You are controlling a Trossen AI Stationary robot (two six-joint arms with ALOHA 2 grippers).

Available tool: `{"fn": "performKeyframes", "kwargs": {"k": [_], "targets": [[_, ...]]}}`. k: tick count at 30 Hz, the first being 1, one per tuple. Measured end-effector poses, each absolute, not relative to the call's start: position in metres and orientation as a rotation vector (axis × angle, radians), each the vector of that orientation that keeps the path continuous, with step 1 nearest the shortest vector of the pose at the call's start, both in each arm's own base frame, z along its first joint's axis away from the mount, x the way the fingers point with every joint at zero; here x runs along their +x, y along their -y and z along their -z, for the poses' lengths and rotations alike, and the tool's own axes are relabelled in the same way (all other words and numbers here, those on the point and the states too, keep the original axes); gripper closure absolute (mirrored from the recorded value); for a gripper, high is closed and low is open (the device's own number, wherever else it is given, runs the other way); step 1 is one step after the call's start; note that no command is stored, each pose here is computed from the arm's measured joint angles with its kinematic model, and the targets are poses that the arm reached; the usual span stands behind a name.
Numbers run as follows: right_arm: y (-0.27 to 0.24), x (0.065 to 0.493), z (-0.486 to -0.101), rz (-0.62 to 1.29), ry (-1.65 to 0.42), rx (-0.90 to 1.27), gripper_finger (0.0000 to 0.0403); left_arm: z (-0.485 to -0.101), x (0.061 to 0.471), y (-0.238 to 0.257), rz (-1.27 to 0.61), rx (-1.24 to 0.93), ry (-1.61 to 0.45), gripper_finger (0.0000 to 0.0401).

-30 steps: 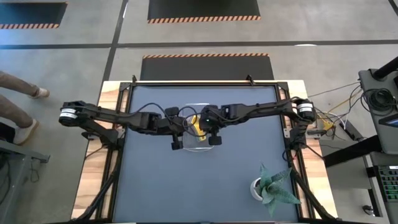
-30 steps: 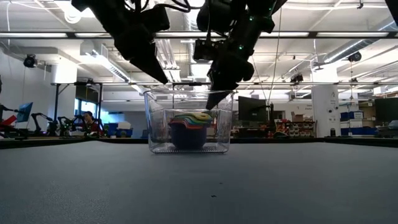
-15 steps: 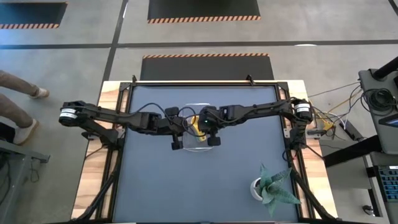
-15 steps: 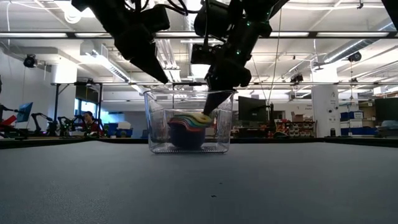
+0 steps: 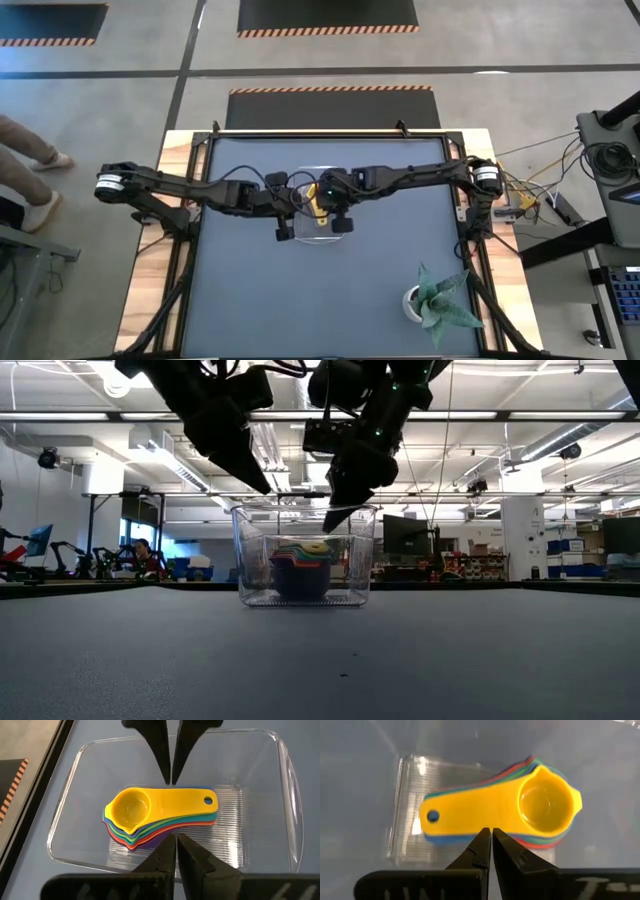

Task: Nest measuring cups in basket
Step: Put the stack of measuring cups into the transparent bin

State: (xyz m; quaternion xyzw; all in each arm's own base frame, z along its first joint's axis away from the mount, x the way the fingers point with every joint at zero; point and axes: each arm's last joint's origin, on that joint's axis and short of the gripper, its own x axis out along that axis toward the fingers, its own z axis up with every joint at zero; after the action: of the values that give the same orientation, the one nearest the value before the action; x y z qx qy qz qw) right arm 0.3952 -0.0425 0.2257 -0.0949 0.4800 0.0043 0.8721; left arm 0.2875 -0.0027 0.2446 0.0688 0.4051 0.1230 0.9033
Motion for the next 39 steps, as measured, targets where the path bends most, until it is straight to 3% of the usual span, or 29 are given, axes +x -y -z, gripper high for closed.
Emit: {"fn": "performKeyframes", "kwargs": {"k": [18, 39], "targets": [[0.045, 0.401, -0.205, -0.008, -1.096, -0.210, 0.0394, -0.243, 0.287, 0.003, -0.256, 0.140, -0.849, 0.0401], [0.044, 0.400, -0.209, -0.047, -1.073, -0.189, 0.0394, -0.242, 0.290, 0.003, -0.258, 0.127, -0.831, 0.0401]]}}
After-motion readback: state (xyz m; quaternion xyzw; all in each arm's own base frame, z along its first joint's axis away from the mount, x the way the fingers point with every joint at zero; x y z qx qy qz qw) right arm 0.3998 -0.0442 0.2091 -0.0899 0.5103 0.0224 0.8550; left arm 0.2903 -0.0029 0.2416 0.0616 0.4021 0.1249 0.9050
